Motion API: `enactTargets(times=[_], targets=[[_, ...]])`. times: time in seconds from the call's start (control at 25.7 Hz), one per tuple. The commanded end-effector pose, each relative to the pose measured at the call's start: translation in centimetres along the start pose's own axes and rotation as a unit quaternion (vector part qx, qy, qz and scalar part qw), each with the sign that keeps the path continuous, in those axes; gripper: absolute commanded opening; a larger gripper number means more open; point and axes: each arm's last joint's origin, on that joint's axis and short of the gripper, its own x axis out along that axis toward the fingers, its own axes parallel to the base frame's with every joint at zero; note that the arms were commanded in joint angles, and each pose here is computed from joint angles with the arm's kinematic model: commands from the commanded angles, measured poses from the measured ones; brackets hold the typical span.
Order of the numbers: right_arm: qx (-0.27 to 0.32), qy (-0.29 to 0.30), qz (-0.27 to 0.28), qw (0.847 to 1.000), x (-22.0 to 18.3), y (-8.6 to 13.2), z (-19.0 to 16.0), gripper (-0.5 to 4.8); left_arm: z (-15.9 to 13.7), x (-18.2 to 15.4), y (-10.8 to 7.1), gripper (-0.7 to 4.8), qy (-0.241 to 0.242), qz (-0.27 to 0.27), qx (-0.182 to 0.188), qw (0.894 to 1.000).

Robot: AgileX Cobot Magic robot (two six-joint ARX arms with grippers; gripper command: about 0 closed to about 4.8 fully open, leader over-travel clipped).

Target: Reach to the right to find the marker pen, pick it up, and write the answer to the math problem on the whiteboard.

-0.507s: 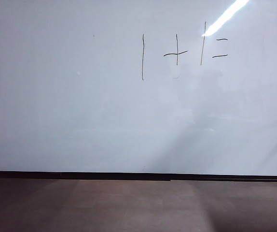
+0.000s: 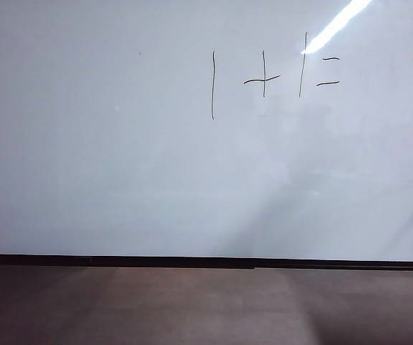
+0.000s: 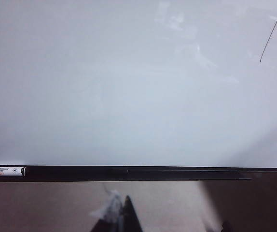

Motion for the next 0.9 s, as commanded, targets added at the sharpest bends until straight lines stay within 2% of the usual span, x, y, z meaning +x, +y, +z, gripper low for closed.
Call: enactTargets(times=[0.04, 0.16, 0.39, 0.7, 0.9], targets=[[0.000, -0.004, 0.000, 1.000, 0.0, 0.0, 0.0, -0.06, 0.1, 0.0, 0.0, -0.04, -0.004, -0.001, 0.003, 1.000], [0.000, -0.004, 0.001, 1.000, 0.0, 0.0, 0.0, -0.06, 0.1, 0.0, -0.3, -0.05, -0.003, -0.013, 0.003, 1.000], [0.008, -0.002, -0.001, 1.000, 0.0, 0.0, 0.0, -0.06, -0.1, 0.1, -2.1, -0.04, 0.007, -0.108, 0.000, 0.994], [0.101, 0.002, -0.037, 0.994, 0.0, -0.2, -0.2, -0.06, -0.4, -0.3, -4.3, -0.05, 0.020, -0.221, -0.004, 0.975], [0.127, -0.003, -0.038, 0.991, 0.0, -0.2, -0.1, -0.06, -0.4, -0.4, -4.7, -0.05, 0.023, -0.245, -0.005, 0.969]])
